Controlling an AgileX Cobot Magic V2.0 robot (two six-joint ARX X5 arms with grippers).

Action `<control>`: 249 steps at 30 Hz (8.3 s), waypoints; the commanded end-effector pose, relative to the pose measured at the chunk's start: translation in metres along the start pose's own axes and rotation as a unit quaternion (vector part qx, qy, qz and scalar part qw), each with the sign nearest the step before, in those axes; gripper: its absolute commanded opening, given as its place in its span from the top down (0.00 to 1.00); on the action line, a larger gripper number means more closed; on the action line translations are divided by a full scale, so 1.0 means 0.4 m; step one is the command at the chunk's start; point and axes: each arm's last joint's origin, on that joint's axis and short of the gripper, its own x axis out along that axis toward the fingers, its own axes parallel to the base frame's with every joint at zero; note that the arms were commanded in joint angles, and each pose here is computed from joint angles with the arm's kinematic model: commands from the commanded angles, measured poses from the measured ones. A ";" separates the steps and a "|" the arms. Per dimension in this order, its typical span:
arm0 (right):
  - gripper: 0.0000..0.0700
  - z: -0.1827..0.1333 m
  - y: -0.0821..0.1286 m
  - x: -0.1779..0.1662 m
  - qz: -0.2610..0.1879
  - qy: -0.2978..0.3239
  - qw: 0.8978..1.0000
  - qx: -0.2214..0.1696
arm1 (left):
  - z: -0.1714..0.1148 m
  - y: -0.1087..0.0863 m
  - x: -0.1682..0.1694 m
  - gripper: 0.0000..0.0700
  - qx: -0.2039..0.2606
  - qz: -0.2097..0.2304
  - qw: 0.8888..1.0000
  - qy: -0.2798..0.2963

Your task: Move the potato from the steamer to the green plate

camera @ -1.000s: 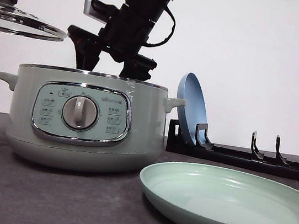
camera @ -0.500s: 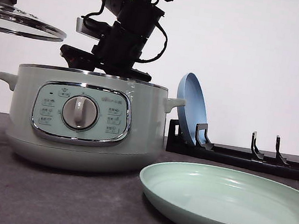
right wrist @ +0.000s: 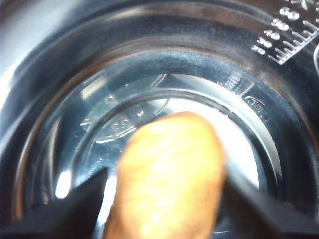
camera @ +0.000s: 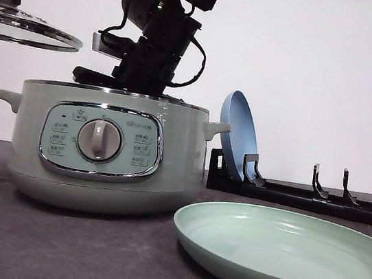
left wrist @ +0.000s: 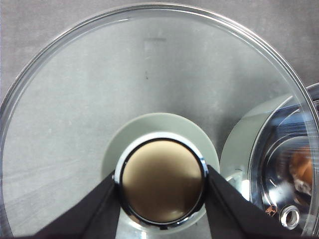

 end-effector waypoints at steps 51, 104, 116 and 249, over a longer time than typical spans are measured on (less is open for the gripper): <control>0.70 -0.302 -0.088 -0.597 -0.047 -0.098 0.990 0.090 | 0.015 -0.023 -0.051 1.00 0.009 -0.039 0.998 -0.047; 0.12 -0.598 -0.089 -0.255 -0.061 -0.060 0.973 0.216 | -0.031 -0.344 -0.091 1.00 0.168 -0.199 0.965 -0.032; 0.12 -0.534 -0.105 -0.399 -0.084 -0.143 0.966 0.196 | -0.020 -0.374 -0.029 1.00 0.177 -0.197 0.964 -0.012; 1.00 -0.530 -0.105 -0.553 0.070 -0.164 0.974 0.137 | -0.128 -0.319 -0.248 1.00 0.202 -0.219 0.954 -0.032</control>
